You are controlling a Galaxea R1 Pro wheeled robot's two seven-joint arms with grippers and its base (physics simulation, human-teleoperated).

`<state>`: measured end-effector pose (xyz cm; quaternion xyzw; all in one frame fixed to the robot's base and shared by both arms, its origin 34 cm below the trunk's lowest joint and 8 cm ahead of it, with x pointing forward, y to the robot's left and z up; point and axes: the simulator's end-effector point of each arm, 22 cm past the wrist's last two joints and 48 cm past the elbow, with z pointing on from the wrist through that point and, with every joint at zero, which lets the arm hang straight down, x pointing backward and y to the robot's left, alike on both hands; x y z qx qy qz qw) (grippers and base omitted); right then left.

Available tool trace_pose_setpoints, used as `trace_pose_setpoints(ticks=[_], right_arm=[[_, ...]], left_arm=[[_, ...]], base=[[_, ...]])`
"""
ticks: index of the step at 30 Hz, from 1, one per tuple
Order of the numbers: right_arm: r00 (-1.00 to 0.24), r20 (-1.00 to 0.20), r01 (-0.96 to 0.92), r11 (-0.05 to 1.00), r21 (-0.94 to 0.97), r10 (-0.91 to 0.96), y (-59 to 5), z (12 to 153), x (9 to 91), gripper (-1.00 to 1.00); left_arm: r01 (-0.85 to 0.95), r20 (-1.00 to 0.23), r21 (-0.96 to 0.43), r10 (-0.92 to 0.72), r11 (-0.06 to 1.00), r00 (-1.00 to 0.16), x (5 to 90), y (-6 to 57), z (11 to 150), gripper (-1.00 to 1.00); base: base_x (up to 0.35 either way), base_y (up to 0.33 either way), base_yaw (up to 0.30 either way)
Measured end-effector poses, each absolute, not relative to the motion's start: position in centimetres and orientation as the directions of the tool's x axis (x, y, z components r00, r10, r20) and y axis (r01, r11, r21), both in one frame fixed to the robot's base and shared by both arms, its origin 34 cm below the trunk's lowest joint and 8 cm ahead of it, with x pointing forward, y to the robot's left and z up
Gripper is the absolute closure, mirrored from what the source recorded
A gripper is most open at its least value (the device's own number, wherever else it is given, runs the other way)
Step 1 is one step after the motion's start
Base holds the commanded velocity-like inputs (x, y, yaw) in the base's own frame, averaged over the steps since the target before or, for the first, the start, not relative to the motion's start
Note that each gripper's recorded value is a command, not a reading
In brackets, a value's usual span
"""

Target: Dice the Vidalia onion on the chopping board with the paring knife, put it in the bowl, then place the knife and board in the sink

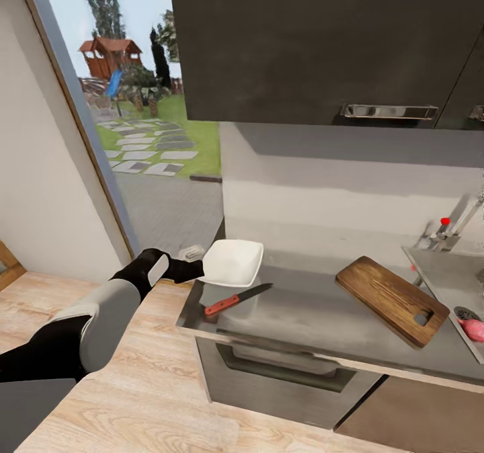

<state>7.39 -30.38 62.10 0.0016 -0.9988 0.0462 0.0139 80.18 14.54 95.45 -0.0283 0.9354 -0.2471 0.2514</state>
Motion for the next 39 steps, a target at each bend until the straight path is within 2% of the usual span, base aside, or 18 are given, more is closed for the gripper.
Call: trace_pose_setpoints(ticks=[33,39], right_arm=[[-1.0,0.028,-0.004,0.996,-0.092,-0.002,-30.37,62.1,7.38,-1.0],[-1.0,0.028,-0.005,0.996,-0.092,-0.002,-30.37,62.11,7.37,-1.0]], left_arm=[[0.061,-0.456,-0.474,-0.186,0.878,-0.87,80.3,15.38,95.4,1.0],[0.062,-0.457,-0.474,-0.185,0.878,-0.87,80.28,15.34,95.41,1.0]], base=[[-0.02,0.0,0.0],[0.115,0.0,0.0]])
